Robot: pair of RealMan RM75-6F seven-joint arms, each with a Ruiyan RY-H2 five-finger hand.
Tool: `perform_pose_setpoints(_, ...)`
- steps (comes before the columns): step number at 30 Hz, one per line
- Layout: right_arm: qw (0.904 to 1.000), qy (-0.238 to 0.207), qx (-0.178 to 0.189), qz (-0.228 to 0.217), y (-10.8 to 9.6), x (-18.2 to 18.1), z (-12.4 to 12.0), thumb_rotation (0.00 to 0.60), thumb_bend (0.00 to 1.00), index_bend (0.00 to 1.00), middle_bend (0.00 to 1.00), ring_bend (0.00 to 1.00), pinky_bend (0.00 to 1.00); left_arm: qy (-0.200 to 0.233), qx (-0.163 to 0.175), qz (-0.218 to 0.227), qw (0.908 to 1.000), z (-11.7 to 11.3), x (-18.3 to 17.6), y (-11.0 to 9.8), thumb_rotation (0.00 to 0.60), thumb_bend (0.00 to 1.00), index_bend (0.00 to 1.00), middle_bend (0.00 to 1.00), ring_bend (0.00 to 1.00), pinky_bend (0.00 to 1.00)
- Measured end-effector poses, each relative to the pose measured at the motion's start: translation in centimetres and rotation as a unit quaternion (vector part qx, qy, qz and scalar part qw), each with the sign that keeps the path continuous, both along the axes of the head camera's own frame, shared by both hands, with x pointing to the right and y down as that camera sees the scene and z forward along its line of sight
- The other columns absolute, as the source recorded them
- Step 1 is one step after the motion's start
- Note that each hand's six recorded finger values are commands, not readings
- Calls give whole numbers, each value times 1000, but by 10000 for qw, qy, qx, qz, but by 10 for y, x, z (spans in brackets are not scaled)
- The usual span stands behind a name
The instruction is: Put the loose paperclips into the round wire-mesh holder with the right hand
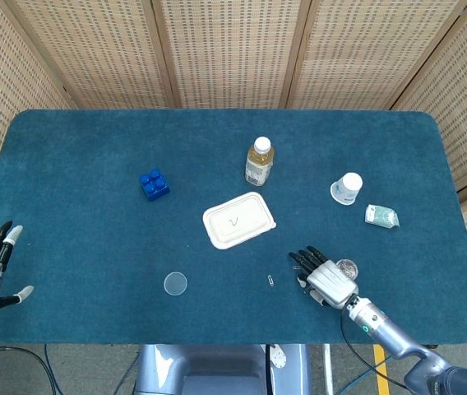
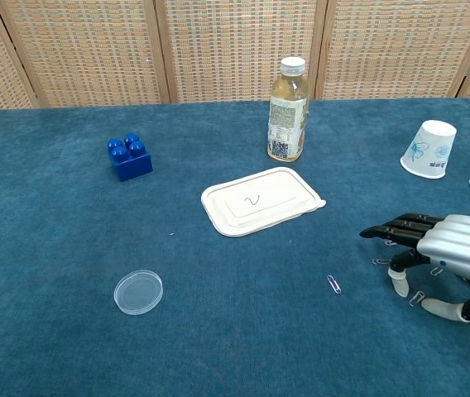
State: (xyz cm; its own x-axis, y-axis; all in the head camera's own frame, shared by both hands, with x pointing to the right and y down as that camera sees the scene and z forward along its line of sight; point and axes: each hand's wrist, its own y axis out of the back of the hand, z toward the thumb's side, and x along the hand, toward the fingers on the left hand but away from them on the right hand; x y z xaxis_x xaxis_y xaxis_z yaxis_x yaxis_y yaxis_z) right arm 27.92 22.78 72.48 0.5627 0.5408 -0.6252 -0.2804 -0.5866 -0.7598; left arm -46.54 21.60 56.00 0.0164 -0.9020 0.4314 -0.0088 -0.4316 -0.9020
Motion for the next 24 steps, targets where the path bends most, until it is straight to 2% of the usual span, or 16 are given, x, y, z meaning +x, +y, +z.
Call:
perform_pose_setpoints(6, 9998, -143, 99, -19, 0, -4, -2, 600, 384, 671, 22, 0, 0, 7, 3, -4, 10000, 0, 0, 0, 600, 0, 0, 0, 0, 0)
perform_pose_setpoints(24, 9990, -314, 328, 43, -3, -10, -4, 600, 384, 710, 49, 0, 0, 19, -1, -9, 10000, -1, 0, 0, 600, 0, 0, 0, 0, 0)
